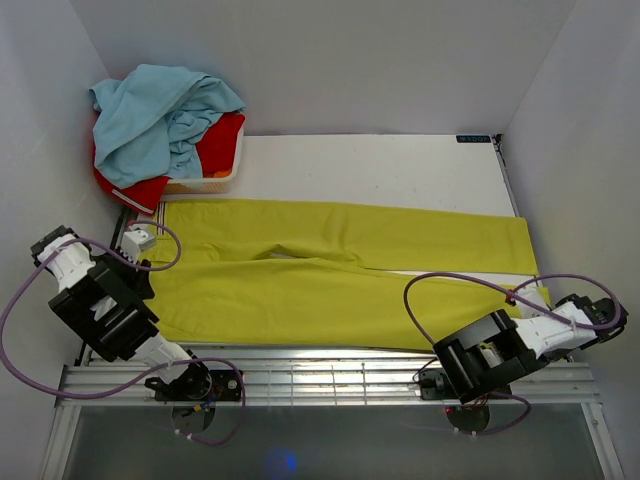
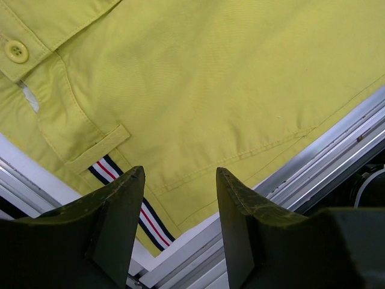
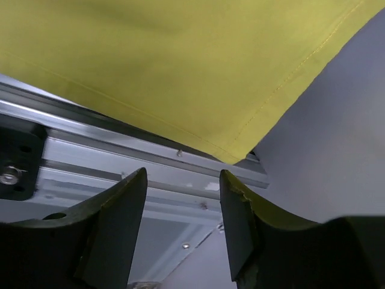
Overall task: Fold and stack the trousers
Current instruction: Flatten the trousers out
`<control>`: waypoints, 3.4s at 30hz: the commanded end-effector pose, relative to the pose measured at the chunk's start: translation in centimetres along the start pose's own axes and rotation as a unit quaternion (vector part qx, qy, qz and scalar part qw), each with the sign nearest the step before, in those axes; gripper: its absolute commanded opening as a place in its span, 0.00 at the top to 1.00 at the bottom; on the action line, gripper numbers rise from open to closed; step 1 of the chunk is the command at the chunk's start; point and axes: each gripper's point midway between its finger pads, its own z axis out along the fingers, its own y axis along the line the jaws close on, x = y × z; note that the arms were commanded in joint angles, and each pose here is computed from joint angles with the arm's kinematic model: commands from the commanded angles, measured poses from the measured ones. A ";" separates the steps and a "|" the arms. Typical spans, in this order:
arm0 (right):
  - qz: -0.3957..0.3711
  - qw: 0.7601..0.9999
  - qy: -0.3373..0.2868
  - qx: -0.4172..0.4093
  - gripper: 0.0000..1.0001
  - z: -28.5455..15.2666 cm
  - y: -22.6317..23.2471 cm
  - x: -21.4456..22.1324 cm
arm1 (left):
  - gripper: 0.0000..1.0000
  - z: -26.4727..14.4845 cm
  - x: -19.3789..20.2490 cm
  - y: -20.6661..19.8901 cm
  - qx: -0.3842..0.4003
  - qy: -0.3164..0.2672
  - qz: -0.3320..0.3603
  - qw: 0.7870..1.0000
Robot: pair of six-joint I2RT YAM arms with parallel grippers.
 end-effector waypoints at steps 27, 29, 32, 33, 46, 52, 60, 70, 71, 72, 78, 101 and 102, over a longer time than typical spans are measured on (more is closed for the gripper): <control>-0.432 0.899 -0.012 0.067 0.92 4.0 -6.5 -0.2 | 0.40 -1.8 -0.7 1.4 -0.033 -0.024 0.003 0.999; -0.433 0.898 -0.017 0.072 0.92 2.5 -7.6 -0.5 | 0.41 -1.9 0.2 0.7 -0.026 -0.018 0.013 0.999; -0.443 0.892 -0.033 0.082 0.92 1.2 -8.1 -1.6 | 0.43 -3.3 1.7 0.8 -0.040 -0.005 0.077 0.996; -0.445 0.891 -0.035 0.083 0.92 0.9 -8.2 -1.8 | 0.45 -4.0 2.0 1.5 -0.051 -0.002 0.110 0.993; -0.427 0.901 -0.061 0.051 0.92 -0.2 -8.7 -4.1 | 0.43 -5.0 8.1 1.1 -0.028 0.078 0.200 0.976; -0.448 0.892 -0.052 0.041 0.53 0.8 -6.2 -3.7 | 0.37 -4.8 6.4 1.8 -0.055 0.035 0.198 0.978; -0.481 0.875 -0.051 0.023 0.43 3.6 -2.2 -3.4 | 0.36 -5.2 5.8 1.9 -0.060 0.027 0.197 0.978; -0.445 0.894 -0.054 0.012 0.75 5.2 -3.8 -4.5 | 0.36 -4.6 5.5 1.2 -0.059 0.014 0.192 0.980; -0.446 0.893 -0.058 0.009 0.75 5.3 -4.1 -5.0 | 0.36 -4.6 5.5 1.2 -0.059 0.014 0.192 0.980; -0.428 0.902 -0.058 -0.005 0.74 5.6 -3.9 -5.0 | 0.36 -4.6 5.5 1.2 -0.060 0.012 0.192 0.980; -0.410 0.910 -0.056 -0.031 0.68 6.6 -4.6 -7.2 | 0.35 -4.5 5.5 1.3 -0.060 0.010 0.186 0.981; -0.432 0.897 -0.088 -0.012 0.29 4.2 -5.7 -10.0 | 0.35 -4.5 5.6 1.6 -0.059 0.009 0.172 0.983; -0.439 0.894 -0.088 -0.010 0.29 3.8 -5.9 -9.9 | 0.34 -4.6 5.5 1.6 -0.061 0.007 0.172 0.983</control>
